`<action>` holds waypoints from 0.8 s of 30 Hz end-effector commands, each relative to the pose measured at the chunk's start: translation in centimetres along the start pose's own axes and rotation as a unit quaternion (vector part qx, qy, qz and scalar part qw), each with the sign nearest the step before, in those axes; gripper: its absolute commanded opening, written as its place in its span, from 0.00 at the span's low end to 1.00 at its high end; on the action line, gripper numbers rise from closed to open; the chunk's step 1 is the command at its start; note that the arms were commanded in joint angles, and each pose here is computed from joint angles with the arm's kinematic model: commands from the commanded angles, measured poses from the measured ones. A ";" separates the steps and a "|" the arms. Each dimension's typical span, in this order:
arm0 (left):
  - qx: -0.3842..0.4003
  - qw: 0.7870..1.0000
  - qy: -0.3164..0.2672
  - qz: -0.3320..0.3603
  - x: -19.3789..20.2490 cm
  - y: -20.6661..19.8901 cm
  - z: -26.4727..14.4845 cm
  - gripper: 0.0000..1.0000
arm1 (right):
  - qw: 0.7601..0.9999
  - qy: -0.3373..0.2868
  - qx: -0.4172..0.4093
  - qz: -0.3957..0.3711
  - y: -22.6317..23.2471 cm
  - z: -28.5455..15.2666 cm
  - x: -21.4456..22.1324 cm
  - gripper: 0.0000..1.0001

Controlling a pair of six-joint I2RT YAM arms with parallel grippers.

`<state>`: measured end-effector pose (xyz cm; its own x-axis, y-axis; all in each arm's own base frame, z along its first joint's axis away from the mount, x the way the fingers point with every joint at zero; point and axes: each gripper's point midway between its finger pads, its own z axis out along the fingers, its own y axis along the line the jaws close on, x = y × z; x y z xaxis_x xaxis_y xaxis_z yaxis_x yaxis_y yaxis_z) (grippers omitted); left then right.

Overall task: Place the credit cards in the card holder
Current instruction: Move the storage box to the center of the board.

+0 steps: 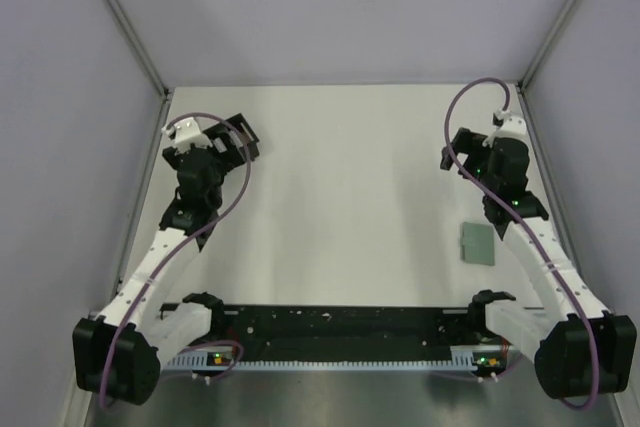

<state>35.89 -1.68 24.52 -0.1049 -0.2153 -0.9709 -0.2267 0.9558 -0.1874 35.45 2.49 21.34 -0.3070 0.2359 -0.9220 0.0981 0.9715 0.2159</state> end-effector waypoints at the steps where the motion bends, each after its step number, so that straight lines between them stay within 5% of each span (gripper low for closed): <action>1: -0.083 0.991 -0.012 -0.100 -2.1 1.8 -0.5 0.98 | 0.994 0.066 -0.053 0.065 2.2 -1.7 3.1 0.99; 3: -0.128 0.984 0.022 -0.120 -0.7 3.0 -1.0 0.98 | 0.991 0.089 -0.077 0.057 2.9 -2.2 3.9 0.99; 10: -0.013 0.998 0.061 -0.025 -0.3 -1.4 1.6 0.98 | 0.985 0.129 -0.094 0.070 3.8 -2.1 5.1 0.99; 19: 0.077 0.973 0.195 0.101 3.0 -6.6 7.5 0.98 | 0.973 0.181 -0.119 0.086 5.3 -2.2 5.6 0.99; 24: 0.099 0.967 0.207 0.109 2.4 -8.7 10.4 0.98 | 0.972 0.185 -0.118 0.089 5.2 -2.8 5.8 0.99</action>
<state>46.11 -7.10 20.81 -0.5000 -0.0953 -0.8608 -0.0750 0.9950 -0.0666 31.43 8.42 15.71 -0.6532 0.3407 -0.6762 0.0075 0.8960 0.4441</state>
